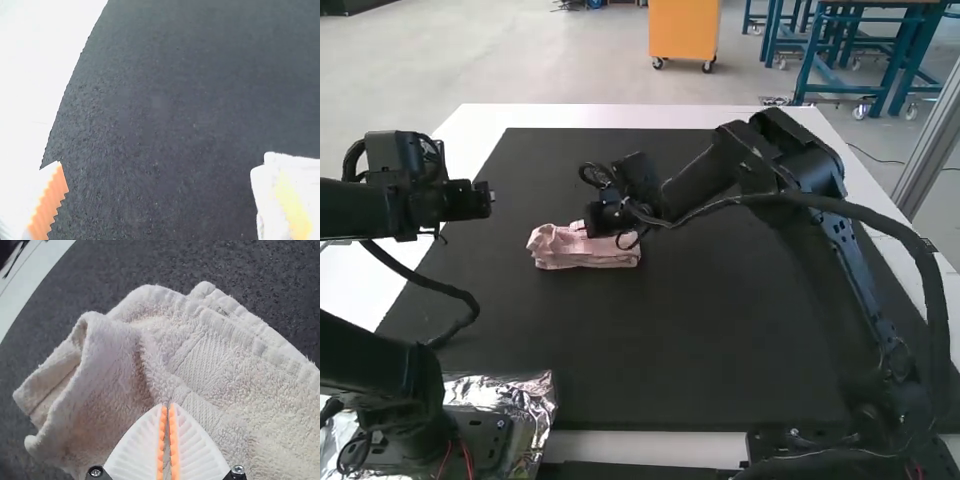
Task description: Fold the towel.
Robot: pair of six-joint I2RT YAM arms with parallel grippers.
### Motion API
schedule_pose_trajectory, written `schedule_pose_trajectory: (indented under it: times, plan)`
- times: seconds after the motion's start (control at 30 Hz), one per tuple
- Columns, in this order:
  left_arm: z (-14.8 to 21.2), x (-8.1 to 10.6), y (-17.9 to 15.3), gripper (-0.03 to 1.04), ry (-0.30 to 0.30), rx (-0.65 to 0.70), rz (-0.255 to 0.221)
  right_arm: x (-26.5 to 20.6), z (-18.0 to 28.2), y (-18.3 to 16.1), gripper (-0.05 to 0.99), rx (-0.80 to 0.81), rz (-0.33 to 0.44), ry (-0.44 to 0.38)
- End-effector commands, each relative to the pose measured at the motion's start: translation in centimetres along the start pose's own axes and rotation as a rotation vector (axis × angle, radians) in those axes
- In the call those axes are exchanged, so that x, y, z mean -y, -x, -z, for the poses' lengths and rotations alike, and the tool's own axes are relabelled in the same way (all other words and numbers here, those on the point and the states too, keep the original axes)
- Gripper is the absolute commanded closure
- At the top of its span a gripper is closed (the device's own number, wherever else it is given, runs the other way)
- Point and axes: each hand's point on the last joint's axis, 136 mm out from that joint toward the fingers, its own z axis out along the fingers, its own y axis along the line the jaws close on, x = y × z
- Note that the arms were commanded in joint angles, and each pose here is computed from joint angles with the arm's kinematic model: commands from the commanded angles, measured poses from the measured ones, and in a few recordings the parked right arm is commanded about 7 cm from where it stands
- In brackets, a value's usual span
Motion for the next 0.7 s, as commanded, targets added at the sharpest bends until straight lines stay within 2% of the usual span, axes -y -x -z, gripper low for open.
schedule_pose_trajectory:
  times: [0.0, 0.07, 0.17, 0.2, 0.3, 0.4, 0.47, 0.57, 0.67]
  plan:
    - [1.3, 1.3, 4.5, 0.04, -0.034, 0.101, -0.027, -3.5, 7.8, 11.3, 0.60, 0.218, 0.044, 0.006]
    - [1.9, 2.4, 5.7, 0.04, -0.058, 0.123, -0.037, -4.8, 11.4, 14.2, 0.45, 0.274, 0.059, -0.002]
    - [2.8, 4.4, 7.0, 0.04, -0.106, 0.148, -0.052, -6.2, 16.4, 17.0, 0.08, 0.352, 0.087, -0.041]
    - [3.2, 5.2, 7.4, 0.04, -0.124, 0.157, -0.061, -6.6, 18.0, 17.7, 0.02, 0.383, 0.103, -0.060]
    - [4.6, 7.2, 8.9, 0.04, -0.169, 0.199, -0.082, -6.3, 22.7, 18.2, 0.02, 0.441, 0.153, -0.125]
    - [6.1, 8.4, 10.5, 0.04, -0.188, 0.246, -0.093, -4.8, 27.8, 18.4, 0.02, 0.509, 0.156, -0.210]
    - [7.2, 9.1, 11.1, 0.04, -0.210, 0.274, -0.100, -3.2, 31.3, 18.1, 0.02, 0.550, 0.211, -0.306]
    - [9.5, 9.6, 12.6, 0.04, -0.229, 0.346, -0.107, -1.9, 37.6, 18.0, 0.02, 0.649, 0.243, -0.471]
    - [12.6, 9.9, 14.2, 0.04, -0.247, 0.439, -0.112, -2.5, 43.5, 17.2, 0.02, 0.740, 0.251, -0.544]
